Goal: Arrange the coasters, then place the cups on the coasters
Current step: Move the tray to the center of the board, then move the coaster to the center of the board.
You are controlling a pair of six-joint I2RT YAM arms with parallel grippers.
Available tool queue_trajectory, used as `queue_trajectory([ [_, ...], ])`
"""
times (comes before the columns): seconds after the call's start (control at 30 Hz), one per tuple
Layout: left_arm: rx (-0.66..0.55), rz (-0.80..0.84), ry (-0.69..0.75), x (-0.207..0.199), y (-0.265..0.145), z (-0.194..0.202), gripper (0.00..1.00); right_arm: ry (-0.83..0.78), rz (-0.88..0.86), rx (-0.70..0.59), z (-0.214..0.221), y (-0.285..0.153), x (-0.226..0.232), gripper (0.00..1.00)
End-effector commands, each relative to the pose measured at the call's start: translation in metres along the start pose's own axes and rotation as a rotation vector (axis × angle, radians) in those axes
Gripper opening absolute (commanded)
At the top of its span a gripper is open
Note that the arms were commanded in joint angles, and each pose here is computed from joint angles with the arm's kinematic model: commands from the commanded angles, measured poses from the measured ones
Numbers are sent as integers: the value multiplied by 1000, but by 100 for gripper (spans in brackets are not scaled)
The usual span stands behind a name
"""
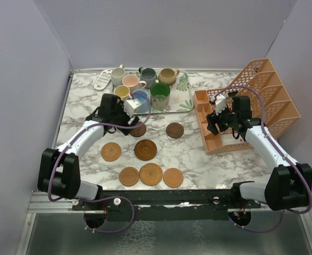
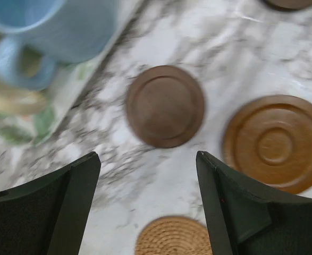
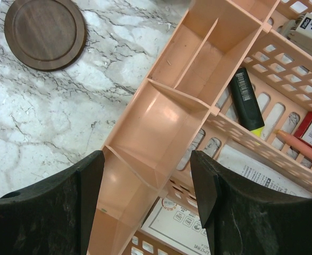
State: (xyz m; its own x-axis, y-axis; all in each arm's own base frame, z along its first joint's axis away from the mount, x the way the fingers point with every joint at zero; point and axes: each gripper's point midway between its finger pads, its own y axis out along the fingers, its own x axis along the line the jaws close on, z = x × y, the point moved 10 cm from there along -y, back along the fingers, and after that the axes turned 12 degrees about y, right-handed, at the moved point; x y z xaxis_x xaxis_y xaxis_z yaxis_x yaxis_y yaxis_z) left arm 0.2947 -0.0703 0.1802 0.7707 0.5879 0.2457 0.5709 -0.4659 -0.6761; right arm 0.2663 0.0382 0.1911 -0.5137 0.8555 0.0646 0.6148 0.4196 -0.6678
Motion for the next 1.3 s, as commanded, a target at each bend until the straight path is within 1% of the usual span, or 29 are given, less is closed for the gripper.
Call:
queue_trajectory([
  [0.0, -57, 236, 245, -57, 4, -18, 76, -15, -10, -31, -4, -6, 1, 66],
  [0.13, -90, 385, 376, -99, 12, -34, 76, -16, 4, -31, -4, -6, 0, 66],
  [0.3, -31, 514, 552, -149, 26, -34, 75, -19, 32, -25, -1, -6, -2, 66],
  [0.5, 18, 591, 669, -184, 30, -25, 75, -23, 40, -17, 3, -4, -3, 66],
  [0.8, 77, 627, 764, -203, 32, -10, 75, -20, 41, 1, 5, -1, -4, 66],
  [1.07, 153, 608, 800, -202, 28, 6, 75, -21, 42, 8, 6, 1, -5, 66],
  [1.2, 201, 585, 828, -197, 20, 15, 75, -21, 42, 13, 8, 2, -5, 66],
  [1.27, 206, 579, 830, -196, 16, 19, 75, -22, 44, 13, 7, 3, -5, 66],
])
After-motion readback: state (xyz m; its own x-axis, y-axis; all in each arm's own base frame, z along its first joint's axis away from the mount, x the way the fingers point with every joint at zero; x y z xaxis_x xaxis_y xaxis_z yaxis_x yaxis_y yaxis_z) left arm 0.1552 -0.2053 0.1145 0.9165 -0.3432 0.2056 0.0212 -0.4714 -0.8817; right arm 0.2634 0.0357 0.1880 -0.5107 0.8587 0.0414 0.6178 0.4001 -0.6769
